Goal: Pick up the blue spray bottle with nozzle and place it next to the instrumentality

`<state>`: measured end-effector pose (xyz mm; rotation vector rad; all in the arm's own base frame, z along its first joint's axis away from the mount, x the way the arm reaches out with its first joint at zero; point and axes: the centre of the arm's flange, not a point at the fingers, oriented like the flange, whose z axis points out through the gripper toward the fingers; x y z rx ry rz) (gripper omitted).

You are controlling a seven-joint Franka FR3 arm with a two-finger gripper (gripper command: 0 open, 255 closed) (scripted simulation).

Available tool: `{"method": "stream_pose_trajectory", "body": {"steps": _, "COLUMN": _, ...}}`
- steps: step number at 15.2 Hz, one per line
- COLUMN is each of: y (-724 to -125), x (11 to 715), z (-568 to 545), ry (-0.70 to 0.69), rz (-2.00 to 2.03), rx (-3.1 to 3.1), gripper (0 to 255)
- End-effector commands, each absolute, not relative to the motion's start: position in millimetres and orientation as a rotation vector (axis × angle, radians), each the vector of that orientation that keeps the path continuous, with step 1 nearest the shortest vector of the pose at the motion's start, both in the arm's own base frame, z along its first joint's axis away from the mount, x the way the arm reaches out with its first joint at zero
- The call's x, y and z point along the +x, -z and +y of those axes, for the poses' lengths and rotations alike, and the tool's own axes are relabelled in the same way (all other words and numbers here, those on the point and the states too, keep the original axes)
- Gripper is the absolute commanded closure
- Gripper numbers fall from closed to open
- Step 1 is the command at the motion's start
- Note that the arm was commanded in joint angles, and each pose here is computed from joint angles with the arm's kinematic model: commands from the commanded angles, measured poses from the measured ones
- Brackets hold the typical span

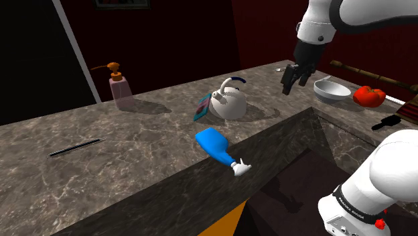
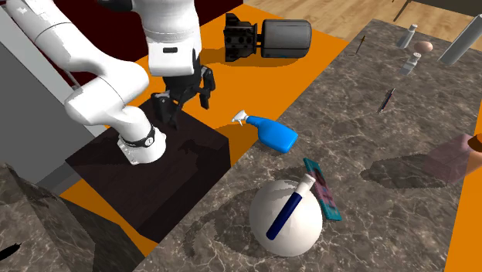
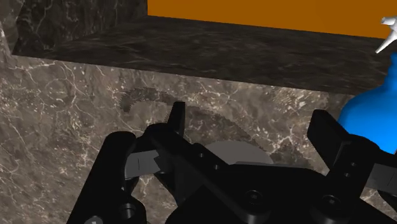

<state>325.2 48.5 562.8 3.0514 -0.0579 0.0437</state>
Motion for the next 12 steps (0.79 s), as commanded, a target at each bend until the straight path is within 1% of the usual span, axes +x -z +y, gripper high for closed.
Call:
{"method": "stream_pose_trajectory", "body": {"steps": 1, "y": -545.0, "x": 327.3, "z": 68.7, "ry": -0.046, "rz": -0.086, "rx": 3.061, "gripper": 0}}
{"method": "stream_pose_trajectory", "body": {"steps": 12, "y": -455.8, "x": 347.1, "z": 173.2, "ry": -0.052, "rz": -0.224, "rx": 3.106, "gripper": 0}}
